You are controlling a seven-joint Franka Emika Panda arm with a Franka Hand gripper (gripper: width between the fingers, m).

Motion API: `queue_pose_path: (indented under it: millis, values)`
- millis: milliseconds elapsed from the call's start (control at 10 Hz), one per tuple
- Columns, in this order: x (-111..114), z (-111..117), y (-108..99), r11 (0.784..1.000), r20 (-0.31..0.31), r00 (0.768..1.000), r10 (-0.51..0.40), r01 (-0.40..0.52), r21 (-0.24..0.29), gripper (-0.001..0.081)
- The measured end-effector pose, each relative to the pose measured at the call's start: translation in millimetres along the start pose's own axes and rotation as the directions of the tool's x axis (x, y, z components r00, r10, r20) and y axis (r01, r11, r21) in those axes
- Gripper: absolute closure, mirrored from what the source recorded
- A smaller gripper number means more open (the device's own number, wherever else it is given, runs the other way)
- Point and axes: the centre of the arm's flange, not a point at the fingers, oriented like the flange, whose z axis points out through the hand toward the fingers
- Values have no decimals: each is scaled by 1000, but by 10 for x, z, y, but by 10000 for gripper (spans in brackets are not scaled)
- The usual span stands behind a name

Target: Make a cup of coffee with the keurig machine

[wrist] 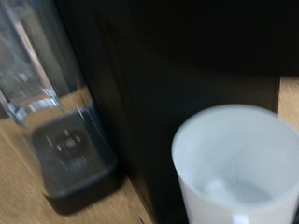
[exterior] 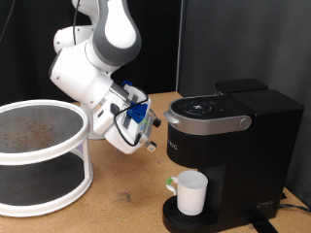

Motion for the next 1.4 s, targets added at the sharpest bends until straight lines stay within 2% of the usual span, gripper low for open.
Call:
queue_pose_path:
  millis: [300,500,700,1000,1200,1400]
  values:
    - [158,-217,-287,995,-55,998,-44,49,90,-1]
    - [265,-367,-476,990,-96,994,-56,68,124,-1]
    - [310,-513,-642,988,-111,992,-51,66,140,-1]
    - [363,-554,-719,984,-122,991,-55,74,161,-1]
    - [472,-732,-914,978,-181,981,-65,98,182,-1]
    - [539,-918,-1122,972,-205,976,-66,110,208,-1]
